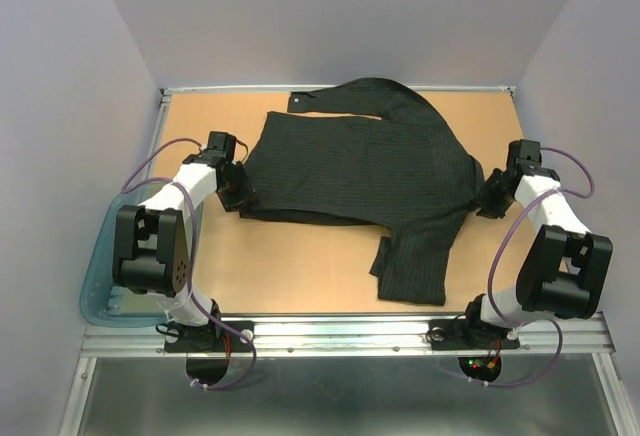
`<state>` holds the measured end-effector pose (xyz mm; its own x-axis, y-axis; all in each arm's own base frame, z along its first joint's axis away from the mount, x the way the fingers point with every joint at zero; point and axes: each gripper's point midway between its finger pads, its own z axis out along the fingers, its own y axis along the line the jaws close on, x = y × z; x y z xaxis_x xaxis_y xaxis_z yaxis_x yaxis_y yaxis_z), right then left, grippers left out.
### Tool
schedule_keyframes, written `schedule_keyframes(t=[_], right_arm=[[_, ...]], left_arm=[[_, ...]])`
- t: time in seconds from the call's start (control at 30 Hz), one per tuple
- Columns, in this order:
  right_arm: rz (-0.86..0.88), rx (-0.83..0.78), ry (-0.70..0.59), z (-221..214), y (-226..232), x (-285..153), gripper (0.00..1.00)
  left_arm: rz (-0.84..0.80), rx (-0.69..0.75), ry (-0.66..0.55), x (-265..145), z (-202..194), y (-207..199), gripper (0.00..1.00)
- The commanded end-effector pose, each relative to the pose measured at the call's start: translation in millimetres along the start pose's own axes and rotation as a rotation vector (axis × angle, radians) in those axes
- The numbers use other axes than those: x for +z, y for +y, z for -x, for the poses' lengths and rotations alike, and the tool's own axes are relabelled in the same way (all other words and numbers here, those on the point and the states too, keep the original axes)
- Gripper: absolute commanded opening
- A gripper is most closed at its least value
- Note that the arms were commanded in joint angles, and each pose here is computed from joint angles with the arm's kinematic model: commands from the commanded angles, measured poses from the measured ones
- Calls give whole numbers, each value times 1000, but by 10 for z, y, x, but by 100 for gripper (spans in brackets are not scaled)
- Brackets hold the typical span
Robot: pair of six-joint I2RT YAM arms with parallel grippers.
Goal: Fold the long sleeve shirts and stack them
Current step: Fold the shirt
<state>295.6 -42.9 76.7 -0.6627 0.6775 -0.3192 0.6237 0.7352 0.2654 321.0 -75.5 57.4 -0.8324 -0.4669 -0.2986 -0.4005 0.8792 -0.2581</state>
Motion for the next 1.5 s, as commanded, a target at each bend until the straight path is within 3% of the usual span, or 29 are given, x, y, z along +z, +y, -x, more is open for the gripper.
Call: schedule_keyframes(t=[0.0,0.03,0.17,0.43,0.57,0.73,0.8,0.9,1.17,1.47], right_arm=[[39,-35,-129,428,172,-121,37],[45,-42,-134,455,192,-132,38],[55,-36,-166,546,238,-185,41],[40,-15,-186,684,268,-134,41],[74,-17,-185,592,288,-217,41],[119,-16,-151,247,215,-276,60],[171,-14,-145,83,229,-348,72],[236,-30,-163,-34,269,-459,80],[418,-83,-106,-353,472,-563,80],[424,-111,-49,-580,401,-421,80]], left_arm=[[-68,24,-78,-130,316,-226,57],[-89,27,-93,-165,385,-295,62],[-127,25,-113,-166,519,-433,68],[-151,35,-115,9,649,-532,71],[-184,35,-147,-171,698,-598,71],[-225,15,-247,-618,663,-554,72],[-248,4,-257,-724,519,-523,72],[-270,-9,-271,-788,297,-443,73],[-369,-47,-275,-603,-216,-308,64],[-408,-17,-262,-384,-222,-524,57]])
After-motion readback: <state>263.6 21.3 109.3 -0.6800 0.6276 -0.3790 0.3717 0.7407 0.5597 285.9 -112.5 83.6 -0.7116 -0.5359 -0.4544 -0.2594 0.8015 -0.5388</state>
